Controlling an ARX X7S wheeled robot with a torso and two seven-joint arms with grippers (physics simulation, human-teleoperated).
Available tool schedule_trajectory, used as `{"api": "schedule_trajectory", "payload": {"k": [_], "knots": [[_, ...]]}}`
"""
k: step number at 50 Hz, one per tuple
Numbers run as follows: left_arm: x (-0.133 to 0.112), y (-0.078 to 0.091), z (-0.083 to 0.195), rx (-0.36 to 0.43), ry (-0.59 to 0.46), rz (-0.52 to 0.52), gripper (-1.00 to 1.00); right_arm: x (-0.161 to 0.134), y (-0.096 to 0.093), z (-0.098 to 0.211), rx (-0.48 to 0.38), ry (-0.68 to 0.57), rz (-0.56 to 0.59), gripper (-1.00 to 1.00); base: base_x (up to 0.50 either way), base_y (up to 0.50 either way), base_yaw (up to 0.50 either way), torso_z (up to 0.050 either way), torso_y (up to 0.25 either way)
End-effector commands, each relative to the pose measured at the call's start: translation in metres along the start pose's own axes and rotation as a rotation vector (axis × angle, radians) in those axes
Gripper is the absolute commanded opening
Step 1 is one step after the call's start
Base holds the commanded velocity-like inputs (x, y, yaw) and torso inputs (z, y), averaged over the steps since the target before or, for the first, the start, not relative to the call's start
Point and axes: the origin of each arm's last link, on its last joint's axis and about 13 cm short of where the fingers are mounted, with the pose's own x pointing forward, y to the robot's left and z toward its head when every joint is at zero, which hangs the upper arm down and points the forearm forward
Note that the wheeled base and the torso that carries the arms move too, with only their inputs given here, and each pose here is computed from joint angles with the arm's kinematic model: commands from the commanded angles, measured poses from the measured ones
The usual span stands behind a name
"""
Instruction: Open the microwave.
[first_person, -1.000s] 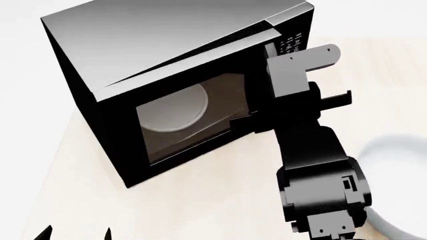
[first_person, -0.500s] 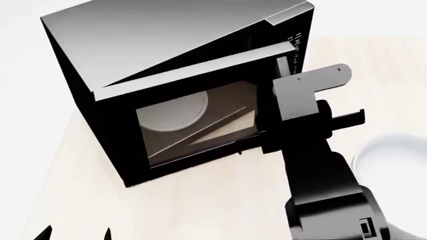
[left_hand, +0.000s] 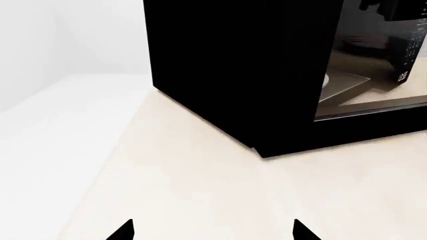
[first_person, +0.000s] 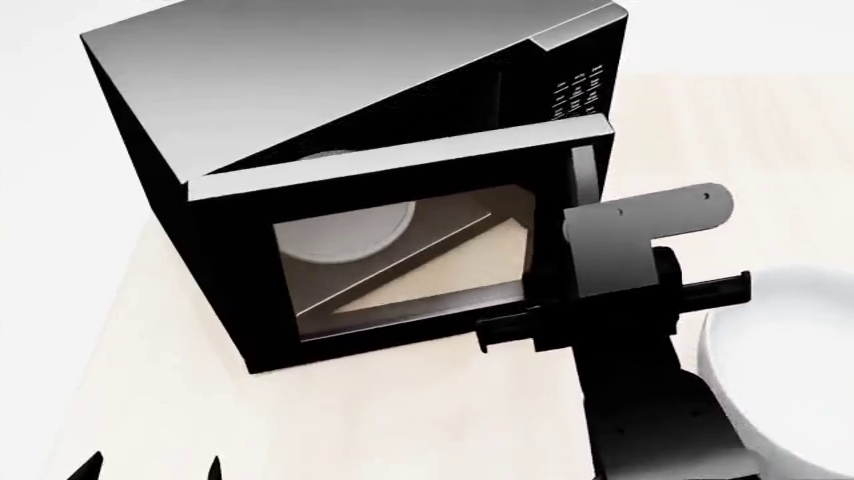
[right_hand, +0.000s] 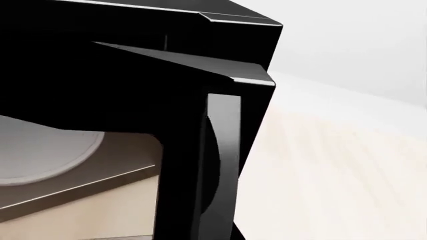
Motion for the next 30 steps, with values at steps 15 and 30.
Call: {"api": "schedule_trajectory", "payload": {"k": [15, 30], "knots": [[0.001, 0.000, 0.000, 0.000, 0.003, 0.002, 1.00, -0.025, 0.032, 0.001, 0.137, -0.108, 0.239, -1.00, 0.00, 0.00, 0.00, 0.001, 0.002], [0.001, 0.000, 0.000, 0.000, 0.002, 0.002, 1.00, -0.021, 0.034, -0.003, 0.139, -0.107, 0.228, 1.00, 0.00, 0.00, 0.00, 0.000, 0.002]]}}
